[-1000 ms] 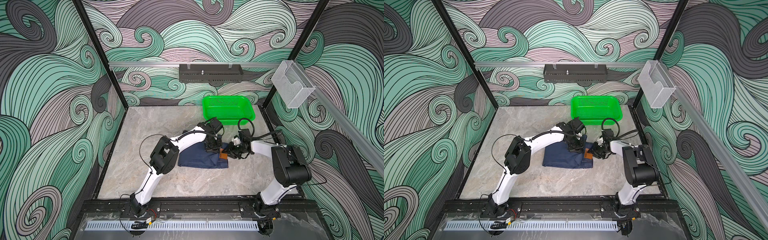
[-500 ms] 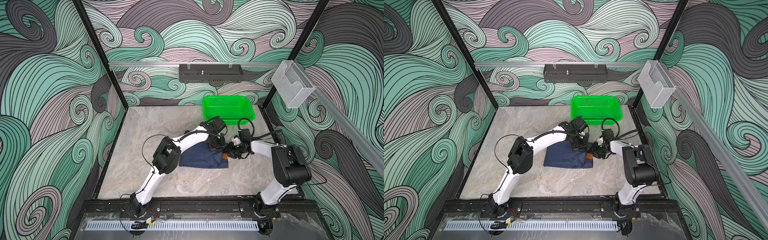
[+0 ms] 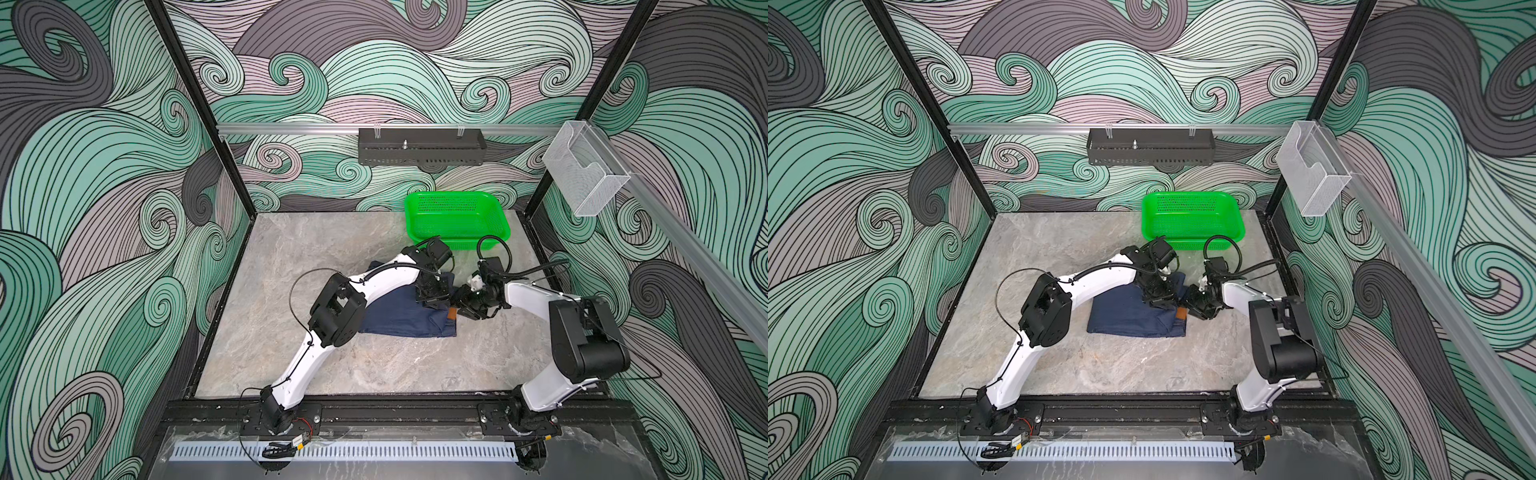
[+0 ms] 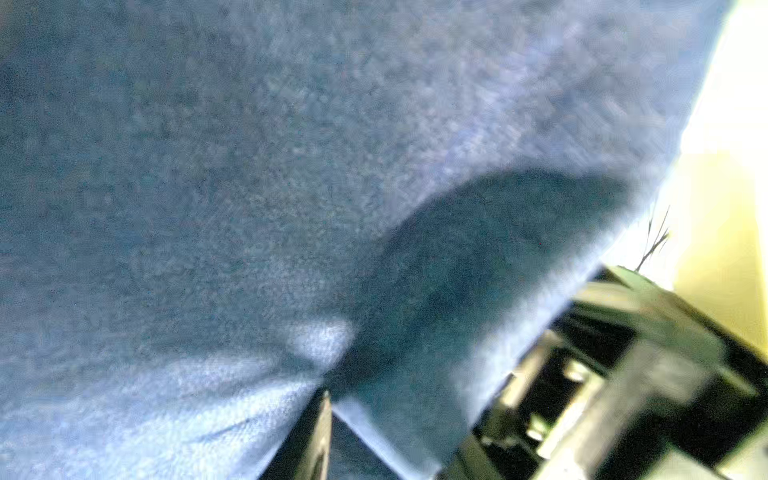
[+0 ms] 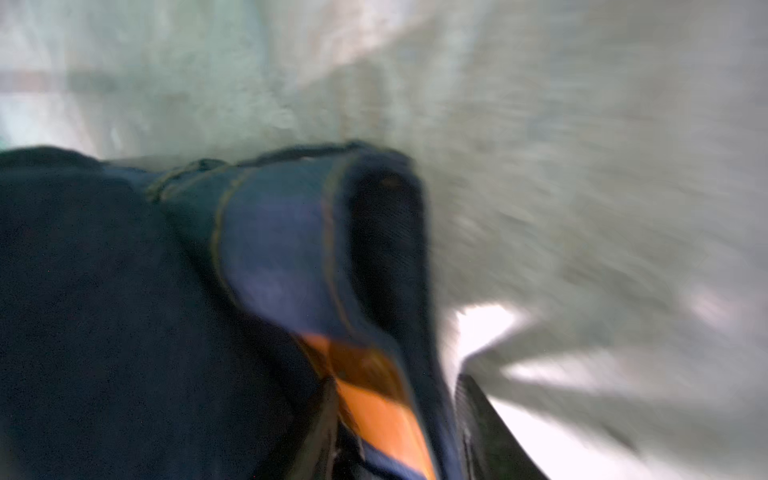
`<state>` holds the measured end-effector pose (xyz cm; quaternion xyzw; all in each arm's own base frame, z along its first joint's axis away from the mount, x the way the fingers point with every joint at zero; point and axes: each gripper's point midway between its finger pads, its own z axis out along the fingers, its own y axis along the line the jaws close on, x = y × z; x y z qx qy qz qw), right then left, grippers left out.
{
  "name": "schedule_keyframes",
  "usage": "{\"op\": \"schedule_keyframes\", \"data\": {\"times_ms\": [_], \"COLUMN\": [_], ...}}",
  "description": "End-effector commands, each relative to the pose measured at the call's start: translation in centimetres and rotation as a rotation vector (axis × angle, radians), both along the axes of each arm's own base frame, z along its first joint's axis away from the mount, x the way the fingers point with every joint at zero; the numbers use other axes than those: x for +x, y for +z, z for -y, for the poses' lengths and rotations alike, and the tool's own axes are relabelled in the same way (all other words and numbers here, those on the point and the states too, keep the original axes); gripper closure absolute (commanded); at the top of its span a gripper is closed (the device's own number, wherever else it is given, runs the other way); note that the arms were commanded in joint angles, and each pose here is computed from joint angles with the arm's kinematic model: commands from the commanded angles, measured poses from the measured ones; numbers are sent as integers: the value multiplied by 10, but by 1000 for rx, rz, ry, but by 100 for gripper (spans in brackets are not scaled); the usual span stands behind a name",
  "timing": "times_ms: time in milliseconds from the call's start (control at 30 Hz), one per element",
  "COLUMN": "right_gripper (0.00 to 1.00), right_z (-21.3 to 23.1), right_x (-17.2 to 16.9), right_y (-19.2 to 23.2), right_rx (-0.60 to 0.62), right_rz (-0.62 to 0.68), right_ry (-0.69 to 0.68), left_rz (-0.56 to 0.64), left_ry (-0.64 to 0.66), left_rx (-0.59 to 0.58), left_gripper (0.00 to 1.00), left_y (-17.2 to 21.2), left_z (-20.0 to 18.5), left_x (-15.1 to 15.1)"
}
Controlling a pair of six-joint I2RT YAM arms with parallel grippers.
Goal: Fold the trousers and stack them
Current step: 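Fold the hem end over toward the right gripper while the right holds the waistband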
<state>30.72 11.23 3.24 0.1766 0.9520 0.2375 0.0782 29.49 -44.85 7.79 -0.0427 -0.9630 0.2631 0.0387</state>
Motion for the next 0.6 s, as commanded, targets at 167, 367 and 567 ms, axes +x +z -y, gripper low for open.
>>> {"op": "schedule_keyframes", "data": {"times_ms": [167, 367, 567], "right_gripper": [43, 49, 56], "right_z": [46, -8, -38], "right_x": [2, 13, 16], "right_y": [66, 99, 74], "right_rx": [-212, 6, 68], "right_rz": [138, 240, 185], "right_ry": [-69, 99, 167], "left_rz": [151, 185, 88], "left_ry": [32, 69, 127], "left_rx": [-92, -57, 14], "left_gripper": [44, 36, 34], "left_y": [93, 96, 39], "left_z": [-25, -69, -133], "left_x": [16, 24, 34]}}
